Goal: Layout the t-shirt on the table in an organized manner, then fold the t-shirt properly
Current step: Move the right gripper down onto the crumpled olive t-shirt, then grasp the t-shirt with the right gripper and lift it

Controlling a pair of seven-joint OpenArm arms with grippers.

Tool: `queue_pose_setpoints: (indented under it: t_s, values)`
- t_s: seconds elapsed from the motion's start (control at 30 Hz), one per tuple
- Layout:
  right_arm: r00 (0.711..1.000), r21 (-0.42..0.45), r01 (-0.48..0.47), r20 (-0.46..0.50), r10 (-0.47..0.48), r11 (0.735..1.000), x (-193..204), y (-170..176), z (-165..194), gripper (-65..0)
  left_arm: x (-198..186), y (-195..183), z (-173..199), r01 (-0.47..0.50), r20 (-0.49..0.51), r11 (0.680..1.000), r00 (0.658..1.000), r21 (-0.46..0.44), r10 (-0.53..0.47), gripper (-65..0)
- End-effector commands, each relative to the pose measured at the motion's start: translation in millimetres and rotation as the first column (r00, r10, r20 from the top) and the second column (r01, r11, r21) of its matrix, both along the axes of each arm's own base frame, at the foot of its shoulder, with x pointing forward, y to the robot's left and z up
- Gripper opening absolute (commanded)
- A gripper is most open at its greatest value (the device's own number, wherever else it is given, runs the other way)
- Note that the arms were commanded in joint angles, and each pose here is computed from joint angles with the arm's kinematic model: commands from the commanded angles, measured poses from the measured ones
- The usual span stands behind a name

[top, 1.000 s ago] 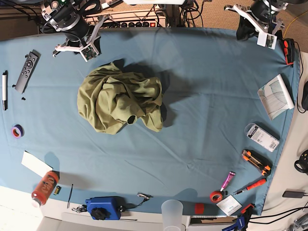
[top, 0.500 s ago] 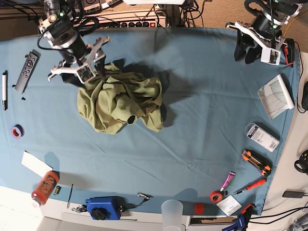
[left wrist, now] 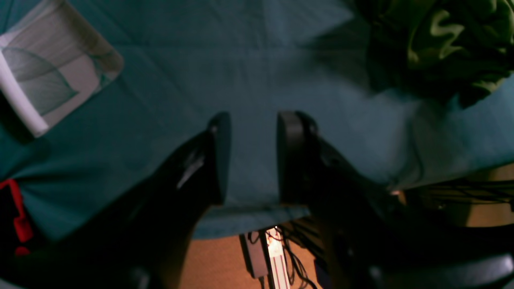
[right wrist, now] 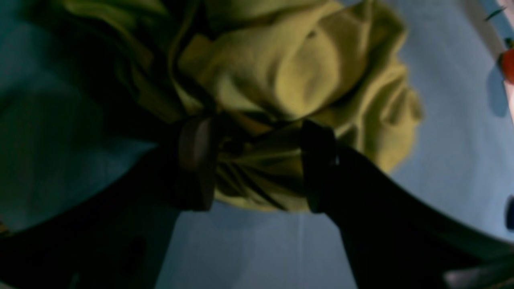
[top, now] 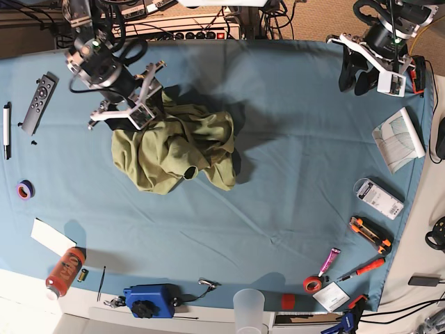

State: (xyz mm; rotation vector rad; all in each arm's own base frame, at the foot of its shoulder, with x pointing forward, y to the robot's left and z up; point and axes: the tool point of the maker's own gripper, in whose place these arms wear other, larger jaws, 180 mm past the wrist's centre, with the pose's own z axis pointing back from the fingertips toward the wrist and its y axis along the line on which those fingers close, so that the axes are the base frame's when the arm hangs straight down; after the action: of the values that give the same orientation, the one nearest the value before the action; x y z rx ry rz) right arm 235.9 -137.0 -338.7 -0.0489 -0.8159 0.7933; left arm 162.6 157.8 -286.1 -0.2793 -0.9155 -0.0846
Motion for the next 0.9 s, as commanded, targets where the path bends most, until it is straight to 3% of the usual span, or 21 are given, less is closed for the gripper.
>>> queue_pose_setpoints:
  t_s: [0.0,0.17,0.33,0.63,0.87]
  values:
    - [0.999,0.011,-0.023,0.027,0.023,1.000,6.1,5.1,5.1,-32.6,1.5,-2.2,7.8,0.008,0.030,1.000,1.000,-0.007,-0.007,-43.9]
    - [0.999,-0.002,-0.039,0.013,0.039,0.999,18.0,16.8,-11.9,-35.3,1.5,-2.2,7.9,0.008,0.030,1.000,1.000,-0.007,-0.008,-43.9]
    - [0.999,0.028,0.003,0.050,-0.005,1.000,31.7,24.6,-5.3,-64.6,1.5,-2.2,7.8,0.007,0.030,1.000,1.000,-0.007,-0.007,-43.9]
    - [0.982,0.058,0.097,0.157,-0.105,0.994,70.9,17.9,25.8,-65.0,4.2,-2.8,10.9,0.011,0.049,1.000,0.999,-0.009,-0.010,-43.9]
    - [0.945,0.024,0.207,0.254,-0.206,0.978,95.0,-7.4,49.0,-65.0,14.7,-29.6,36.3,0.192,0.211,0.981,0.959,0.001,-0.188,-43.9]
